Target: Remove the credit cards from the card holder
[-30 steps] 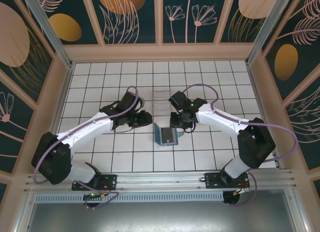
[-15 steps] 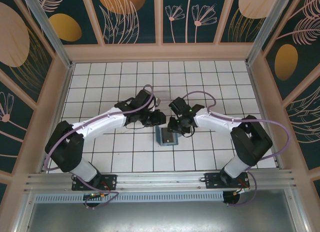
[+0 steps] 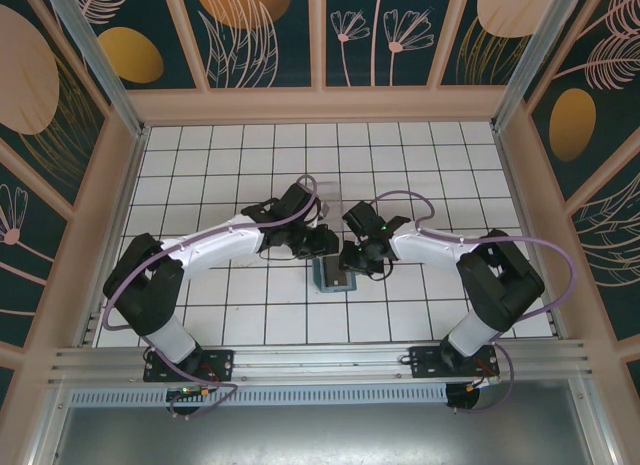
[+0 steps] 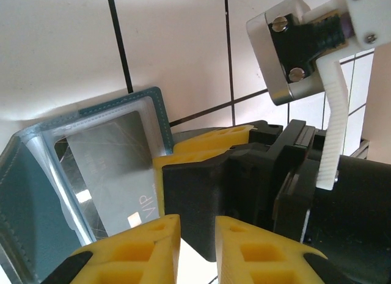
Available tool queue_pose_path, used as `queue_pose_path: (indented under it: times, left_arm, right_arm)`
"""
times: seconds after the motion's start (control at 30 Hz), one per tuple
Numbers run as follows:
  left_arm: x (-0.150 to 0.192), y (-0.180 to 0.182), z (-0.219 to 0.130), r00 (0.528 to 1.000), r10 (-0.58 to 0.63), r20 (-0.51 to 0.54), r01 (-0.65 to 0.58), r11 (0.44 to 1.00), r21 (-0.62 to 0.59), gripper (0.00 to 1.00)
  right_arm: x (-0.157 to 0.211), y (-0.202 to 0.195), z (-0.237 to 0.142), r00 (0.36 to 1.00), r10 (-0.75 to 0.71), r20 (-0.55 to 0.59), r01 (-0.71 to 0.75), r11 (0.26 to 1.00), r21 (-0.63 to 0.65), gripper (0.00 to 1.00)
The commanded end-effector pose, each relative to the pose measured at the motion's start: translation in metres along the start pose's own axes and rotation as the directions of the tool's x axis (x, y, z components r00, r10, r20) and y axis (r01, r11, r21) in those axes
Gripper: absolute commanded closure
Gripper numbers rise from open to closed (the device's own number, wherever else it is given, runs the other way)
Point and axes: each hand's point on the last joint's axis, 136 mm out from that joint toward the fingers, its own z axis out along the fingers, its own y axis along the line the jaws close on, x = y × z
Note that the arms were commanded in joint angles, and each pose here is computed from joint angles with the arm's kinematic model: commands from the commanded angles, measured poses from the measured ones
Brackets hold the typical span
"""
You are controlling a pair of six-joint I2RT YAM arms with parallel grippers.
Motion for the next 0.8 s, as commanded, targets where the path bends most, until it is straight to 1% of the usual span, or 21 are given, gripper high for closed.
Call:
queue_pose_path:
  times: [0.0, 0.2, 0.53, 0.6, 0.77]
  left_arm:
    - [0.01, 0.019, 0.005, 0.999, -0.031, -0.013, 0.03, 0.998, -0.054, 0.77]
    - [0.023, 0.041, 0.013, 0.997, -0.075, -0.004, 0.074, 0.996, -0.055, 0.81]
    - [0.028, 0.063, 0.022, 0.994, -0.11, 0.02, 0.111, 0.991, -0.078, 0.82]
    - [0.03, 0.066, 0.024, 0.992, -0.124, 0.023, 0.126, 0.99, -0.058, 0.82]
    - [0.024, 0.066, 0.019, 0.984, -0.168, 0.065, 0.165, 0.985, 0.05, 0.79]
  right_arm:
    - [0.0, 0.003, -0.003, 1.0, 0.019, 0.006, -0.019, 1.0, -0.025, 0.7]
    - [-0.003, 0.012, -0.008, 1.0, 0.001, 0.005, -0.001, 0.999, -0.049, 0.69]
    - [-0.001, 0.001, 0.003, 0.999, -0.028, -0.022, 0.029, 0.999, 0.016, 0.65]
    - [0.001, 0.0, 0.007, 0.999, -0.027, -0.03, 0.028, 0.999, 0.017, 0.66]
    - [0.005, -0.006, 0.014, 0.999, -0.022, -0.045, 0.023, 0.999, 0.027, 0.67]
